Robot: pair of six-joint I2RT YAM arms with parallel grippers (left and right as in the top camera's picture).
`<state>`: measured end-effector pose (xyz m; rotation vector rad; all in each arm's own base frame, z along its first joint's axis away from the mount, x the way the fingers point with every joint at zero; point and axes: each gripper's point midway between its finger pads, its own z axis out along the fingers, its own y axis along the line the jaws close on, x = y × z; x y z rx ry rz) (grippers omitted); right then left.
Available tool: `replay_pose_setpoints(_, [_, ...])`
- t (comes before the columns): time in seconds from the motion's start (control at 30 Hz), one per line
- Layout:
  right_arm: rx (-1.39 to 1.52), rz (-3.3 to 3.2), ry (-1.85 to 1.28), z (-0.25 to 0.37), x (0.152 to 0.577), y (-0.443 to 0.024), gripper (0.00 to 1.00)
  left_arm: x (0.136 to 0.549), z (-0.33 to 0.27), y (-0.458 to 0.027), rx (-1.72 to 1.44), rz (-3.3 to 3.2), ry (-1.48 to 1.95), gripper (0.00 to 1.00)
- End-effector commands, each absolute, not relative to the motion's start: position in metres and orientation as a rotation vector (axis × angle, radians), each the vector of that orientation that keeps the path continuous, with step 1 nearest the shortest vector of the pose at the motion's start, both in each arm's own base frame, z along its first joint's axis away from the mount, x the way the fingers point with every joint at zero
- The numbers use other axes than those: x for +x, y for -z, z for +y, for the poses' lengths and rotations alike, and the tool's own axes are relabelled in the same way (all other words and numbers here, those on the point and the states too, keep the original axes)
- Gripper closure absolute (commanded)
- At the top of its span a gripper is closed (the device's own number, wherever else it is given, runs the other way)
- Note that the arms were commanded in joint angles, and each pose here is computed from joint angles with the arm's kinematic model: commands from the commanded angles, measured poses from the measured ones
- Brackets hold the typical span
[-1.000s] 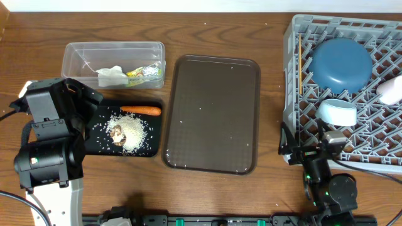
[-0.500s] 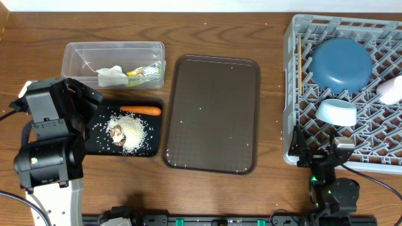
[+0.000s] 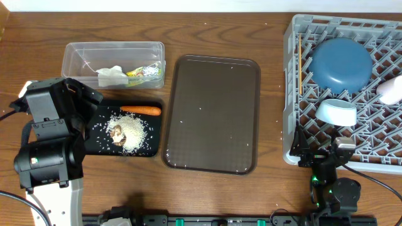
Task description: Sort waste into correct bins and load items into the dishwasher rack
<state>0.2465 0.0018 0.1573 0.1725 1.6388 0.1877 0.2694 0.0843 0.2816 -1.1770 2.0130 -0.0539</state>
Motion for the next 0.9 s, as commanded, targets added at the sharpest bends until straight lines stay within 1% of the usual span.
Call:
replay_pose_setpoints(0.0, [0.160,1.637,-0.175,0.0005,0.2462,-0.1576,0.01,0.2677,0.0878,-0.2807,-1.190,2.008,0.035,0.02])
replay_pose_setpoints(0.87, [0.160,1.637,-0.175,0.0005,0.2462,-0.1576,0.01,0.2667,0.0877,-0.2797,-1.173,2.024,0.023,0.02])
